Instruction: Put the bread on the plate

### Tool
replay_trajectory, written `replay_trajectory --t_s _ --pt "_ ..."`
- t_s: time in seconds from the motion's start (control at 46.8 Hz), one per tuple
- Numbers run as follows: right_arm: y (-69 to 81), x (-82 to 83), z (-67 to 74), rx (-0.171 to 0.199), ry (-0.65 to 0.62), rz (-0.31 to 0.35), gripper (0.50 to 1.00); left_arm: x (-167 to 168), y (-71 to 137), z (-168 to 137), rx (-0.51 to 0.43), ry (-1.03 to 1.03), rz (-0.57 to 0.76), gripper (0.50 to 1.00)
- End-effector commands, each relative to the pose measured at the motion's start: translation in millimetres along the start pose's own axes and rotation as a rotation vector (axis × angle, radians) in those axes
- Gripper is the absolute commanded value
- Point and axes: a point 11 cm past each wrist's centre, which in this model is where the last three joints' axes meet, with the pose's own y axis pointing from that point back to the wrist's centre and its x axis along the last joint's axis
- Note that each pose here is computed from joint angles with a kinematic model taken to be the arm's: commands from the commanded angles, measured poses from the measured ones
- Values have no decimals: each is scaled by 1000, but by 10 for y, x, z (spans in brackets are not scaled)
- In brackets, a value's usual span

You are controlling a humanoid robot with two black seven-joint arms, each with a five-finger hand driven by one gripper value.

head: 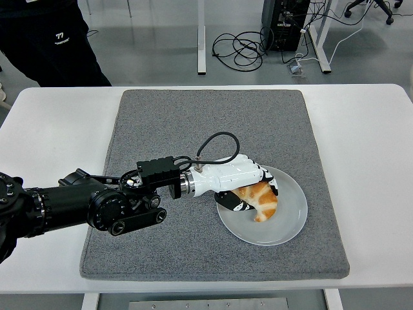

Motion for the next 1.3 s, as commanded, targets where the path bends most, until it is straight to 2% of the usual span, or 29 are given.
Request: replay_trajectory --t_s 0.0,0.598,0.833,1.282 --pt "0 0 -1 0 0 0 1000 -11 7 -1 0 5 8 500" --pt "0 6 0 0 0 2 1000 -38 22 -26 26 65 50 500" --pt "-2 6 -9 2 2 1 1000 -8 25 -60 54 119 79 713" --pt "-2 1 -9 2 0 0 1000 -25 14 -13 42 128 78 866"
